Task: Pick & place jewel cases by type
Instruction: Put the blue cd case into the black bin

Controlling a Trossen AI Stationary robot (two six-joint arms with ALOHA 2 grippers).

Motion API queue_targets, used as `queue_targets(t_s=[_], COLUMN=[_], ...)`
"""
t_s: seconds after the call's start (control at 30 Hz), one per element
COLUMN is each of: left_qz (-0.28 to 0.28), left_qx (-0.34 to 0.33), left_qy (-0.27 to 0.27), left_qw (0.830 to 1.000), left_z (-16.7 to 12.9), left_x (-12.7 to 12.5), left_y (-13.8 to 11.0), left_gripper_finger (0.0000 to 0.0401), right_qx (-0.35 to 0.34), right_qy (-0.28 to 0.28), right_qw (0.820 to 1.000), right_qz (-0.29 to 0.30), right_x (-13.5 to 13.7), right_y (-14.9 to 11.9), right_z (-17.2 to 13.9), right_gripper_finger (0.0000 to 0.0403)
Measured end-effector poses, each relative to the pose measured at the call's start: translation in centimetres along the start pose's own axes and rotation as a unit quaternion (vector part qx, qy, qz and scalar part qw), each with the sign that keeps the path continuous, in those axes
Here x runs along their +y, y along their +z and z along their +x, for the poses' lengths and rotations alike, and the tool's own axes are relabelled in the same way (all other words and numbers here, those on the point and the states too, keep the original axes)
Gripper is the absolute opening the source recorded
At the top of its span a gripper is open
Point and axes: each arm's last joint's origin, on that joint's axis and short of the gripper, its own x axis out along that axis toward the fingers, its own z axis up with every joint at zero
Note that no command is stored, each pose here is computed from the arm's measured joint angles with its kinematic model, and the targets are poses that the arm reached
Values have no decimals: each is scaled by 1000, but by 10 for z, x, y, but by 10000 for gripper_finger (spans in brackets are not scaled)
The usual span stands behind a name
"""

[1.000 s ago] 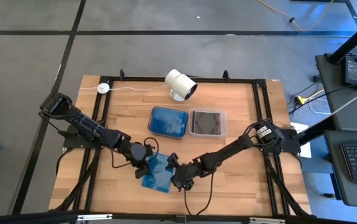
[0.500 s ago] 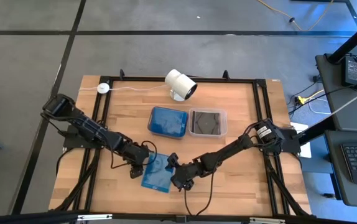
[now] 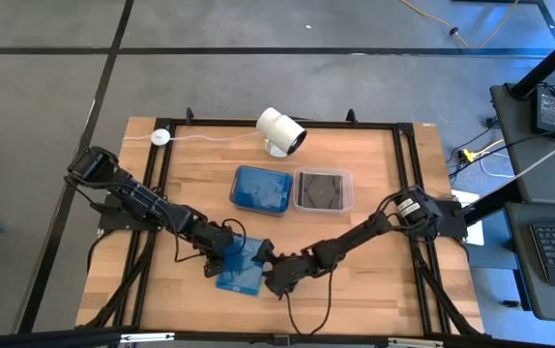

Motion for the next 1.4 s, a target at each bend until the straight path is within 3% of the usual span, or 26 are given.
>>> queue_targets(t_s=[0.13, 0.27, 0.4, 0.57, 0.73, 0.9, 1.0, 1.27, 1.4], left_qz=[10, 8, 1, -5, -4, -3, -4, -4, -3], left_qx=[3, 5, 5, 6, 2, 0, 2, 4, 3], left_qy=[-2, -4, -4, -4, -12, -22, -23, -23, -21], left_qw=[1000, 1000, 1000, 1000, 1000, 1000, 1000, 1000, 1000], left_z=[0, 0, 0, 0, 0, 1, 1, 1, 1], left_x=[0, 0, 0, 0, -1, -2, -2, -2, -2], left_y=[0, 0, 0, 0, 1, 1, 1, 1, 1], left_gripper_finger=[191, 193, 191, 189, 189, 189, 189, 189, 189], right_qx=[-13, -17, -19, -17, -45, -14, 1, -4, -3], right_qy=[-6, 0, 25, 30, 1, -76, -89, -91, -94], right_qw=[994, 971, 954, 958, 964, 968, 967, 964, 969], right_qz=[-109, -237, -300, -285, -262, -240, -239, -249, -228], right_x=[4, 10, 20, 23, 19, 13, 15, 30, 32], right_y=[6, 6, 2, -1, 5, 9, 11, 21, 23], right_z=[-3, 0, 8, 11, 12, 12, 10, 2, 1], right_gripper_finger=[327, 327, 327, 327, 327, 327, 322, 246, 202])
